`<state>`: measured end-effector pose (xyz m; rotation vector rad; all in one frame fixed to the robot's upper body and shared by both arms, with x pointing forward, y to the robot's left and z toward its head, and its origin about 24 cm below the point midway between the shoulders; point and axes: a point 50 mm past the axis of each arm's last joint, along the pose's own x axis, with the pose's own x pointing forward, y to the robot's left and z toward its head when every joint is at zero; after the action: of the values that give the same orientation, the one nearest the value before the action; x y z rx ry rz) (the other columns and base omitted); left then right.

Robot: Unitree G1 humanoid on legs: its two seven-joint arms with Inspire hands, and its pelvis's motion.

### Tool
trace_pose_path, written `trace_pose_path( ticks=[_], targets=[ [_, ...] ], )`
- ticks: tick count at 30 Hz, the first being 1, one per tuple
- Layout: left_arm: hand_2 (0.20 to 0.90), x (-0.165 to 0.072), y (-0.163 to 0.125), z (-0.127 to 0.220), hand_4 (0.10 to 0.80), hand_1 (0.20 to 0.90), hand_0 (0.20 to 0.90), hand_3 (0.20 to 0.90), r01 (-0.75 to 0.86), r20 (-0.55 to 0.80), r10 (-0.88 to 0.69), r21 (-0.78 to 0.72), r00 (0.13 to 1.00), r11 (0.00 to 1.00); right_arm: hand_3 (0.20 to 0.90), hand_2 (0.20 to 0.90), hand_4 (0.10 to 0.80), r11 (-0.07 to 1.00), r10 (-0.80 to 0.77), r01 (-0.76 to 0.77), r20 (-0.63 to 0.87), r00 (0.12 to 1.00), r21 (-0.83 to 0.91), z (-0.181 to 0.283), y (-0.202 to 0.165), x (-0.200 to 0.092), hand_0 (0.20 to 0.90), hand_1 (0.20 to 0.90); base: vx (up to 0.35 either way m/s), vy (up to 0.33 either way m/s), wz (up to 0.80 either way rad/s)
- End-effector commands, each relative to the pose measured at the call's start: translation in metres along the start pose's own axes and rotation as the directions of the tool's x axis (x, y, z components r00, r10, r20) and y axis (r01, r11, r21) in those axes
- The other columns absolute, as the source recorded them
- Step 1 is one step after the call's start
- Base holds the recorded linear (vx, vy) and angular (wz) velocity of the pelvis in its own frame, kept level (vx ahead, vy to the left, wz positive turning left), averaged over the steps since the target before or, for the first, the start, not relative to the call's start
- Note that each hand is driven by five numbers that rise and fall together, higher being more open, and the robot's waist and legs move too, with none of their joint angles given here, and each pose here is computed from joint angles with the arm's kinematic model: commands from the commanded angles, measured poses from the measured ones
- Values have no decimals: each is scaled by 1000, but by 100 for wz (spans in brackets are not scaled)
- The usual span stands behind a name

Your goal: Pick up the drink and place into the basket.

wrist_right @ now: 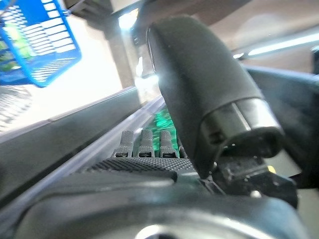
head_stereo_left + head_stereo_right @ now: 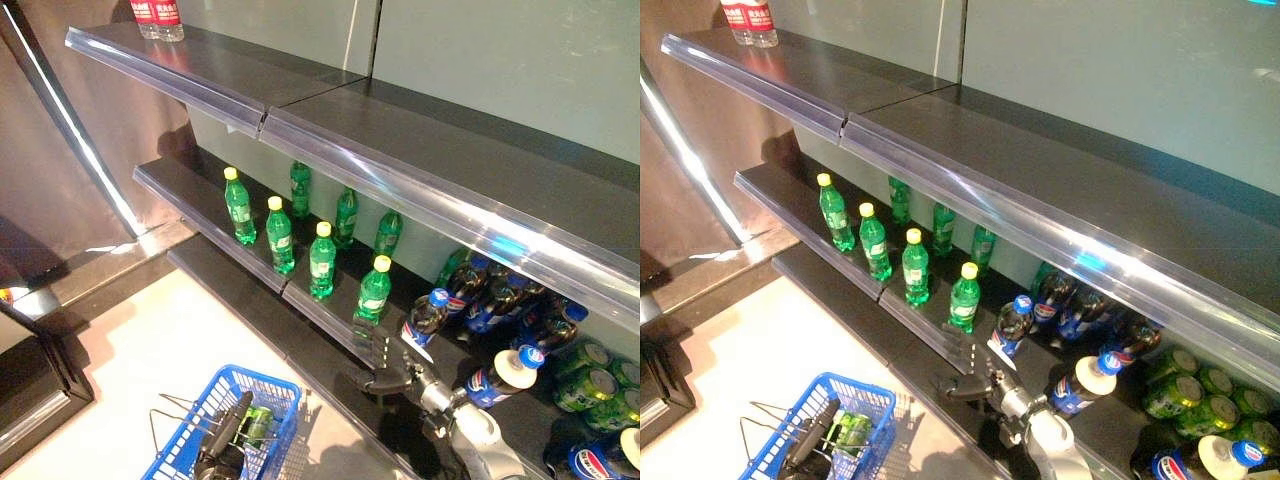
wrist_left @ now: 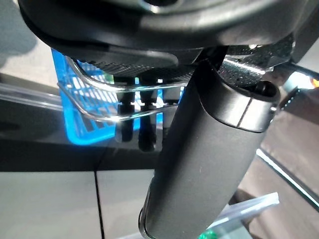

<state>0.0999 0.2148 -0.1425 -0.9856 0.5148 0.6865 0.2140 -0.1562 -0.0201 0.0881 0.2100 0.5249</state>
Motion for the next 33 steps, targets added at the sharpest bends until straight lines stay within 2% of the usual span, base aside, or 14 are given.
trace_pose_path(
  ticks=[1, 8, 13, 18, 24, 31, 33],
  targets=[
    [300, 18, -60, 50, 100, 300, 300, 200, 282, 206, -302, 124, 931, 951, 900, 900, 800, 996, 44, -10, 374, 926, -91, 74, -3, 10, 900, 900, 0, 0, 0],
    [300, 17, -57, 50, 100, 300, 300, 200, 269, 206, -290, 123, 935, 955, 900, 900, 800, 991, 102, -55, 418, 903, -122, 86, 0, 6, 900, 900, 0, 0, 0],
    [300, 17, -58, 49, 100, 300, 300, 200, 271, 201, -293, 127, 935, 954, 900, 900, 800, 988, 110, -44, 468, 877, -149, 96, 0, 5, 900, 900, 0, 0, 0],
    [300, 18, -59, 49, 100, 300, 300, 200, 274, 203, -294, 122, 934, 954, 900, 900, 800, 967, 128, 15, 534, 836, -255, 115, 3, 0, 900, 900, 0, 0, 0],
    [300, 17, -62, 49, 100, 300, 300, 200, 290, 218, -308, 111, 926, 951, 900, 900, 800, 897, 64, 232, 630, 774, -376, 138, -1, -10, 900, 900, 0, 0, 0],
    [300, 16, -73, 55, 100, 300, 300, 200, 329, 258, -343, 97, 903, 939, 900, 900, 800, 816, -84, 460, 715, 694, -350, 147, -11, -21, 900, 900, -4, 8, -6],
    [300, 16, -75, 57, 100, 300, 300, 200, 337, 269, -349, 92, 898, 937, 900, 900, 800, 765, -144, 548, 739, 658, -339, 147, -15, -24, 900, 900, -8, 5, -14]
  ],
)
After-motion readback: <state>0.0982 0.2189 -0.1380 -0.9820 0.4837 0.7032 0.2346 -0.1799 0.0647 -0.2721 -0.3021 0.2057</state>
